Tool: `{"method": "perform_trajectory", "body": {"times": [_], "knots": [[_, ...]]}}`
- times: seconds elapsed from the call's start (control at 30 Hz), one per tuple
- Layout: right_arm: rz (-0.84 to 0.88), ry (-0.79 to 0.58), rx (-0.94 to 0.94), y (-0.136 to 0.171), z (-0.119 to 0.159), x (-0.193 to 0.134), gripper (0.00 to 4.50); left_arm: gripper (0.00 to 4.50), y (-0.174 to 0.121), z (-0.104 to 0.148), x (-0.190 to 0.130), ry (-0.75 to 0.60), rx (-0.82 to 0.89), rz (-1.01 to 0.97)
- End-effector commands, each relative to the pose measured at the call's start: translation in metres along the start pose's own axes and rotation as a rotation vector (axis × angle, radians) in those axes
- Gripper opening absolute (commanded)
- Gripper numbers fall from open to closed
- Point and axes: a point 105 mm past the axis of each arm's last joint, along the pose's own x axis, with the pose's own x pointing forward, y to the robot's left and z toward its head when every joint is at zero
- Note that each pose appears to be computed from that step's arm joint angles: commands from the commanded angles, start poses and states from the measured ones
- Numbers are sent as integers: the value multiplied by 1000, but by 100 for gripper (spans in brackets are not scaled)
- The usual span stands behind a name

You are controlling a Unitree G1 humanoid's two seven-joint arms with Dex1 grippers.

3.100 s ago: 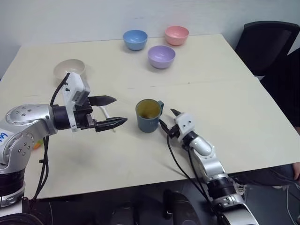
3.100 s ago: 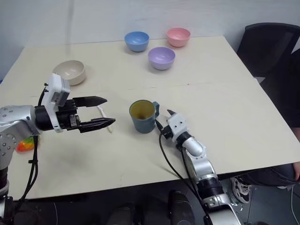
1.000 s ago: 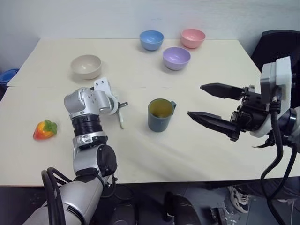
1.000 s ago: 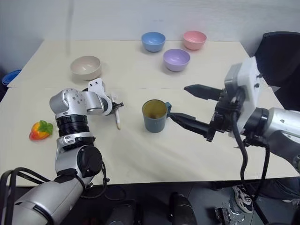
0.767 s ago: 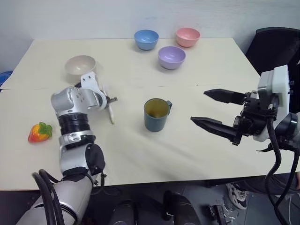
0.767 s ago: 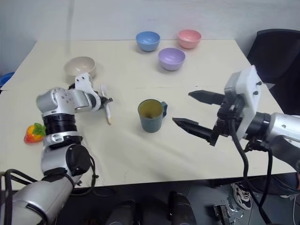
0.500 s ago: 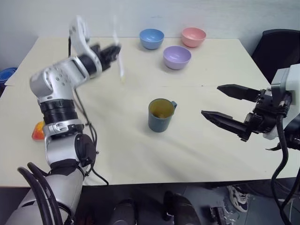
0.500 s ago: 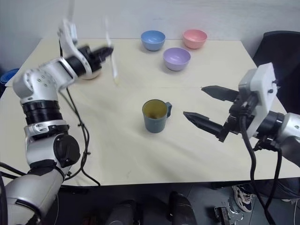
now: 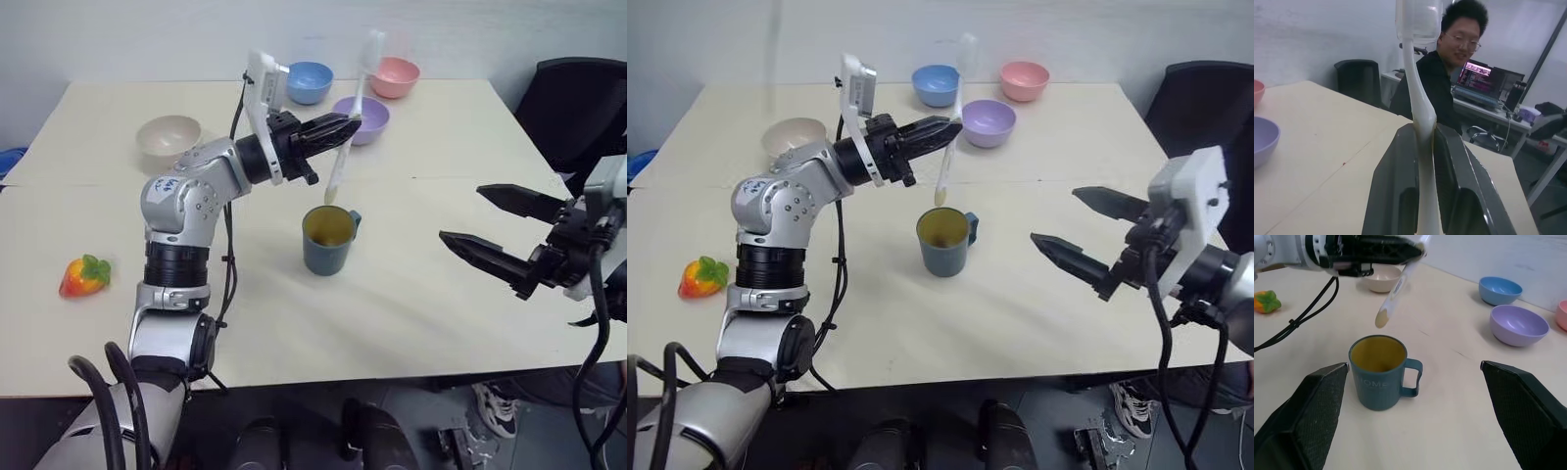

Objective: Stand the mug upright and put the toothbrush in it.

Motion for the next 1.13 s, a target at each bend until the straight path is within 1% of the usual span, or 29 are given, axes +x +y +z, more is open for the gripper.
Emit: {"method": "perform_trajectory", "body": {"times": [0.03,0.13,0.3,0.33,0.37,0.4,0.43,0.47,0.53,0.57,0.67,0.7,0.73,0.87,0.93,1.03,1.1,1.13], "knots": [[-25,-39,-30,0,8,-6,450,16,-8,-2,2,19,94,-47],[-38,-40,-19,-1,5,-8,450,16,-10,-6,0,12,80,-52],[-37,-45,-10,-4,3,-7,450,16,-6,-10,-4,-20,4,0],[-36,-42,-9,-5,2,-7,450,87,-6,-12,-7,-19,-4,3],[-34,-39,-9,-6,1,-7,450,107,-7,-12,-11,-22,-10,-6],[-32,-36,-11,-8,1,-7,450,140,-9,-10,-14,-28,-13,-12],[-28,-35,-10,-9,1,-7,450,161,-9,-9,-18,-31,-23,-11],[-23,-34,-10,-10,1,-7,450,196,-10,-8,-21,-35,-37,-8],[-18,-30,-10,-13,0,-7,450,245,-12,-7,-29,-35,-42,-10],[-14,-25,-12,-15,0,-7,450,283,-13,-6,-33,-35,-46,-15],[12,5,-17,-22,-5,-5,450,355,-20,5,-59,-24,-64,-47],[27,17,-13,-24,-6,-4,450,386,-22,6,-70,15,-27,-61],[44,29,-8,-25,-7,-4,450,399,-24,8,-82,62,20,-71],[145,147,-4,-28,-22,-11,450,399,-19,14,-132,275,159,-73],[213,212,-22,-27,-30,-17,450,399,-15,18,-154,362,198,-66],[267,289,-45,-32,-36,-24,450,399,-11,20,-190,508,260,-45],[285,302,-56,-34,-37,-24,450,399,-9,20,-207,562,272,-24],[290,300,-54,-35,-37,-24,450,399,-11,19,-208,559,270,-30]]}}
